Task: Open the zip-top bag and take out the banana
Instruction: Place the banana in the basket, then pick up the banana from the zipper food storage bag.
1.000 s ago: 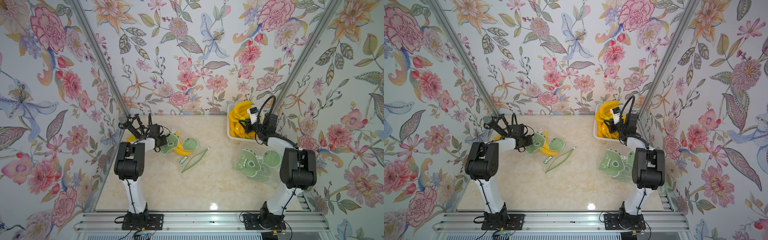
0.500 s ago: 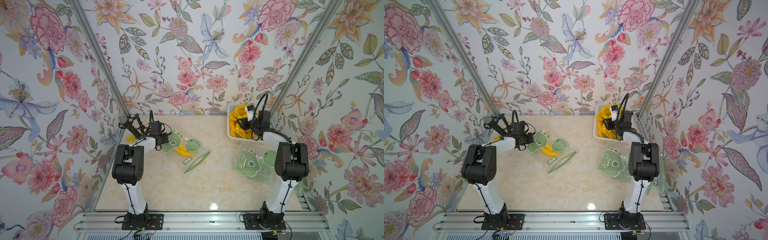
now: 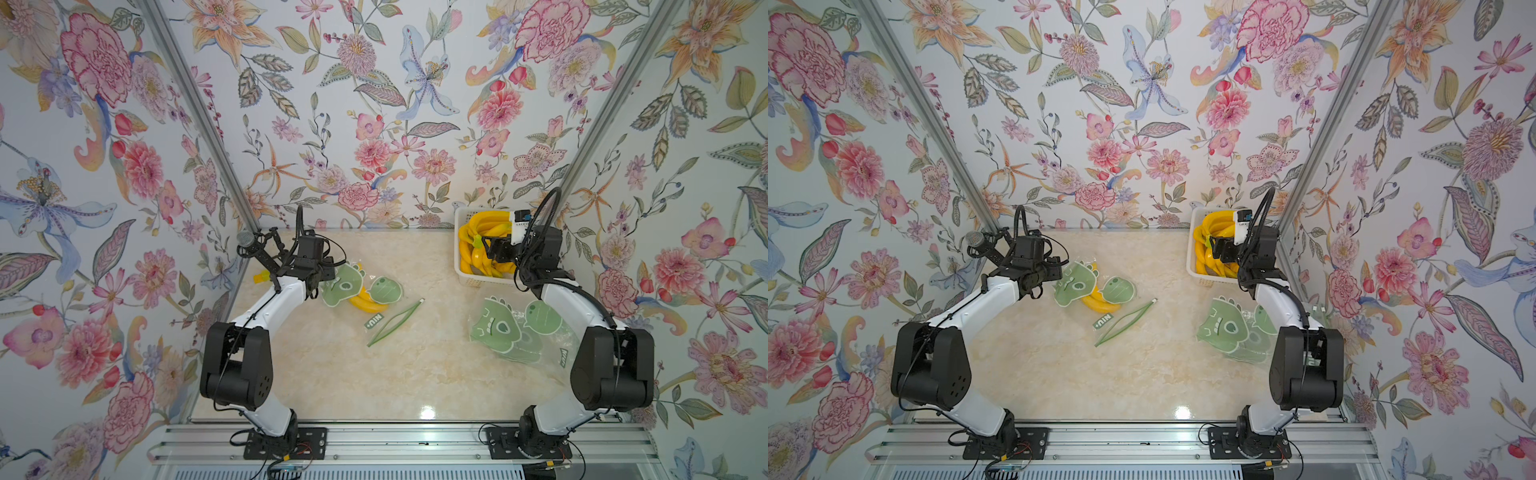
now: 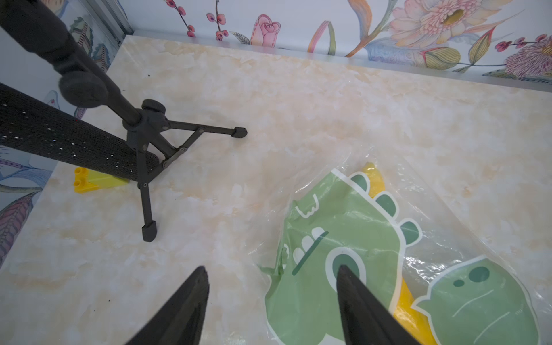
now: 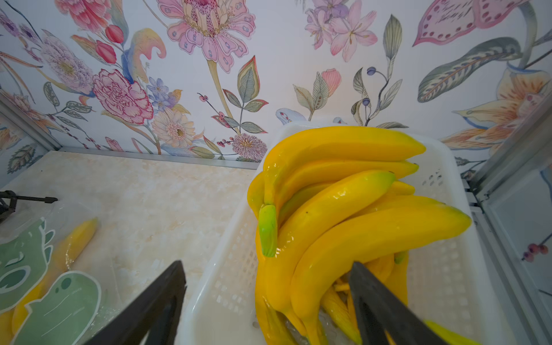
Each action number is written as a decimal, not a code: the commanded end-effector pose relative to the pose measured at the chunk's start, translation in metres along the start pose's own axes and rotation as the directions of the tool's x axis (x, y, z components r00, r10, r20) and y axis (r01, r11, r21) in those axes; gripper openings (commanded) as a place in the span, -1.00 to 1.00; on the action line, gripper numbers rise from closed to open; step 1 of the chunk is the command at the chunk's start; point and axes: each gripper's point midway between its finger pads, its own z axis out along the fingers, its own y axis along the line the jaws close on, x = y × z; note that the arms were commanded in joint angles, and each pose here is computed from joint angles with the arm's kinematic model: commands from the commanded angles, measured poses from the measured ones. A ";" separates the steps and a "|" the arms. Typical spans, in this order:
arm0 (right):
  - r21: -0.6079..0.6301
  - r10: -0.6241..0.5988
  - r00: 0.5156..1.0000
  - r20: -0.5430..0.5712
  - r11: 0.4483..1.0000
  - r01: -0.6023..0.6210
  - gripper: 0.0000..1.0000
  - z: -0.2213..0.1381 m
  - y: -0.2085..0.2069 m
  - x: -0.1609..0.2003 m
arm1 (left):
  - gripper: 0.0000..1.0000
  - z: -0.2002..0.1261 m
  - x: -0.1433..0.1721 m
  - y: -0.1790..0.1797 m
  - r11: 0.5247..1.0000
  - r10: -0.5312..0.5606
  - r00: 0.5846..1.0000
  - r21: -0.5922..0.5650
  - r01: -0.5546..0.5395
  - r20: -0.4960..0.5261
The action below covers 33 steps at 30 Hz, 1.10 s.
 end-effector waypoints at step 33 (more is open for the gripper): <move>-0.189 0.274 0.915 -0.297 0.922 -0.337 0.56 -0.064 0.165 0.186 | 0.52 -0.025 0.148 -0.193 0.701 0.710 0.698 0.188 -0.688 -0.093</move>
